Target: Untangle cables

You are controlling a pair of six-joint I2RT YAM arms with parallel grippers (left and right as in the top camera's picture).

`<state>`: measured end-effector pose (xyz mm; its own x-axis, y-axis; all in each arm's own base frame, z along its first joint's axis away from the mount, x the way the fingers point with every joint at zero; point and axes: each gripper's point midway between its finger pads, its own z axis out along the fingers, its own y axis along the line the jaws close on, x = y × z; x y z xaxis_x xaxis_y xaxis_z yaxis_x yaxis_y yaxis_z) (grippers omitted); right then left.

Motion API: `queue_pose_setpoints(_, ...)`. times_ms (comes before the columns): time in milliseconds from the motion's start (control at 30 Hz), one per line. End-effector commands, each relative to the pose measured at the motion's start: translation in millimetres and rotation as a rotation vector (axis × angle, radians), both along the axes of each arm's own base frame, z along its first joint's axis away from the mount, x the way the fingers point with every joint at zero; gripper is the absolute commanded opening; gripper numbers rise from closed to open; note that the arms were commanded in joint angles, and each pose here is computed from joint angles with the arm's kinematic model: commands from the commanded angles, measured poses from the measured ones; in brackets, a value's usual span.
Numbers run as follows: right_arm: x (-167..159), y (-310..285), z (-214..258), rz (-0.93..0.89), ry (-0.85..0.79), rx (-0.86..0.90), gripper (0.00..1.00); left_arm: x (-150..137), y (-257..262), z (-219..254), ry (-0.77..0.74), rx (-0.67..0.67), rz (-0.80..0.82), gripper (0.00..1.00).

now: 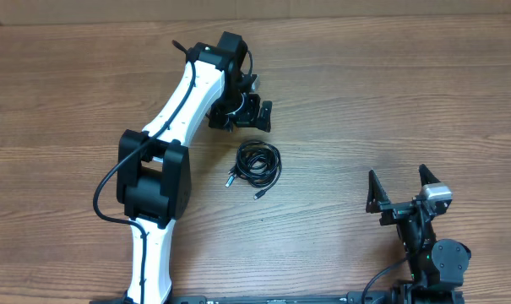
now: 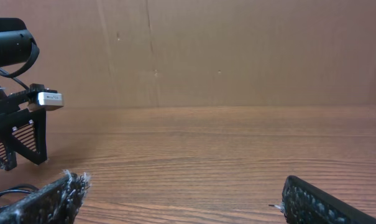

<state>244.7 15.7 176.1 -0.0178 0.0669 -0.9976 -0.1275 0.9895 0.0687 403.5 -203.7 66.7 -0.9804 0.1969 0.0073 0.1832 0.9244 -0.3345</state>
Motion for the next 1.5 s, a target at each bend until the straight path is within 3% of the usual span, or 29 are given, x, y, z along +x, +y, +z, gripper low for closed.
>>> queue_pose_setpoints(0,0.5,-3.5,-2.5,-0.018,0.000,0.003,1.00,3.0,-2.6,-2.9,-0.005,0.008,0.000,1.00)
queue_pose_setpoints(267,0.6,-3.6,-3.0,-0.018,0.002,0.003,1.00,2.6,-3.2,-2.7,0.001,0.005,0.009,1.00)
queue_pose_setpoints(467,0.8,-3.6,-3.7,-0.018,0.005,0.003,1.00,-13.9,-7.5,0.7,0.122,-0.017,0.130,0.99)
queue_pose_setpoints(667,0.8,-3.6,-3.7,-0.018,0.005,0.003,1.00,2.5,-10.3,-0.1,0.059,-0.027,0.152,1.00)
queue_pose_setpoints(767,0.8,-3.6,-3.7,-0.018,0.005,0.003,1.00,-5.9,-5.9,-1.0,0.092,-0.003,0.152,1.00)
queue_pose_setpoints(933,0.8,-3.6,-3.7,-0.018,0.005,0.003,1.00,-23.6,23.3,-4.7,0.139,0.120,0.103,0.97)
queue_pose_setpoints(1133,0.8,-3.6,-3.7,-0.018,0.005,0.003,1.00,-35.6,34.6,1.3,0.187,0.052,-0.008,0.98)
queue_pose_setpoints(1267,0.8,-3.6,-3.7,-0.018,0.005,0.003,1.00,-36.9,33.3,1.3,0.179,0.042,-0.049,0.85)
queue_pose_setpoints(1467,0.8,-3.6,-3.7,-0.018,0.005,0.003,1.00,-38.0,28.0,-7.5,0.153,0.093,-0.079,0.78)
